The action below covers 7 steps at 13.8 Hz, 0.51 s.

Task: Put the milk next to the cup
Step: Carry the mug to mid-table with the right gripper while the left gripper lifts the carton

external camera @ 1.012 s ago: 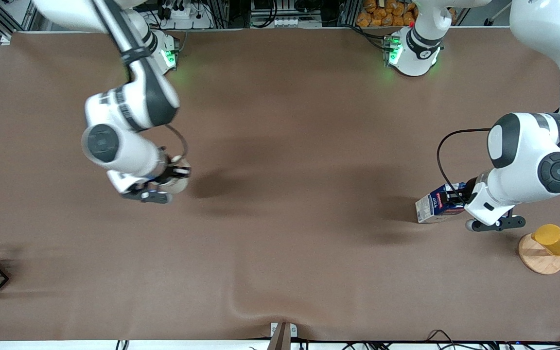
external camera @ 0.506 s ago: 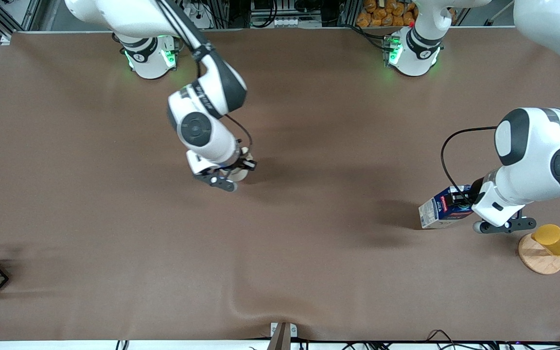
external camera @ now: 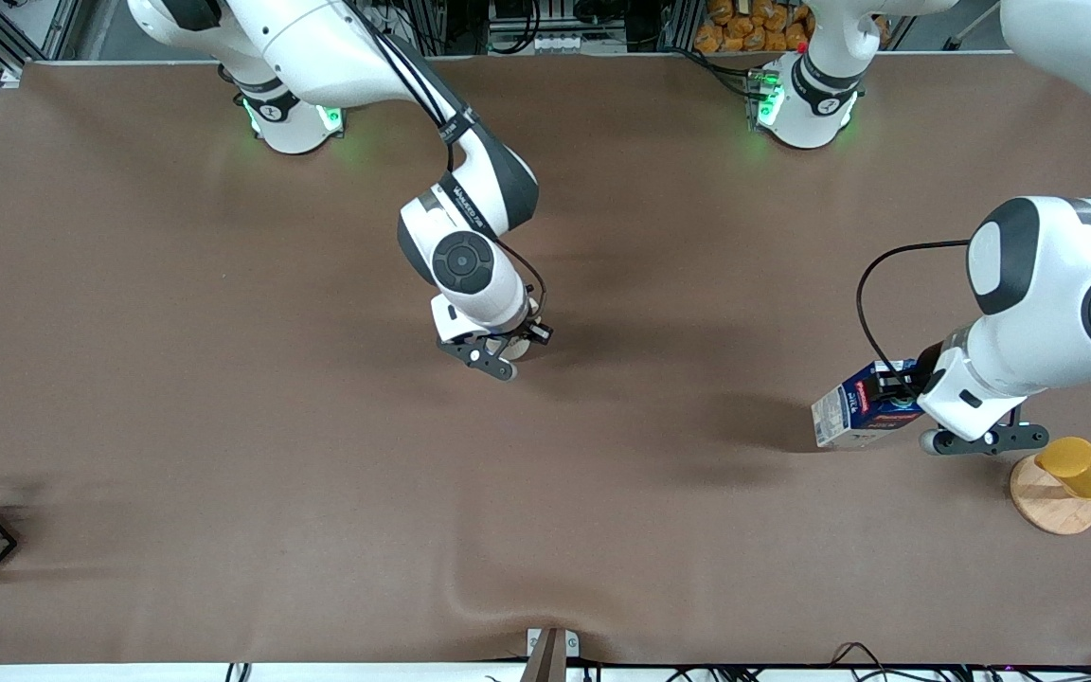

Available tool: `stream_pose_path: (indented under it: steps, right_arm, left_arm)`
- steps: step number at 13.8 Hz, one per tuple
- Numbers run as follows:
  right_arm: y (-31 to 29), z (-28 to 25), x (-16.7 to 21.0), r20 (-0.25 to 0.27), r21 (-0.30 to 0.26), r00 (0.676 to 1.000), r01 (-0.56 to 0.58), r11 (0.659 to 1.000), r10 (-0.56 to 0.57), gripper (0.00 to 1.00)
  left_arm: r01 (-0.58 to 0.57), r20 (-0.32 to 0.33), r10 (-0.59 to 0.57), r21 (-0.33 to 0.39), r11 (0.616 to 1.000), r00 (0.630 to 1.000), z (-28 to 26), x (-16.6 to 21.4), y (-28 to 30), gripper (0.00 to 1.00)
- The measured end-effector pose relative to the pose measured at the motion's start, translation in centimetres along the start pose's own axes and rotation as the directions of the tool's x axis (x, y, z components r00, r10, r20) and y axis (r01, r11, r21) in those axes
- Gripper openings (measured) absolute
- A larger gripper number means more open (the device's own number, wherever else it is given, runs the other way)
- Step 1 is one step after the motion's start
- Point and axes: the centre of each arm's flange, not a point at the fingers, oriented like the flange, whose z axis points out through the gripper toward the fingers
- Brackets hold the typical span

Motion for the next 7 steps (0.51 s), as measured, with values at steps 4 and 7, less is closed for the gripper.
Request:
stream_pose_path:
  steps: [4, 7]
  right_arm:
    - [0.1, 1.5, 0.0, 0.007, -0.021, 1.0, -0.021, 1.0, 0.021, 0.04]
    - [0.1, 1.6, 0.3, 0.005, -0.021, 1.0, -0.027, 0.999, 0.027, 0.04]
  left_arm:
    - [-0.026, -0.017, 0.026, -0.011, 1.0, 1.0, -1.6, -0.5, 1.6, 0.59]
    - [-0.037, -0.023, 0.037, -0.025, 0.999, 0.999, -2.6, -1.3, 4.1, 0.59]
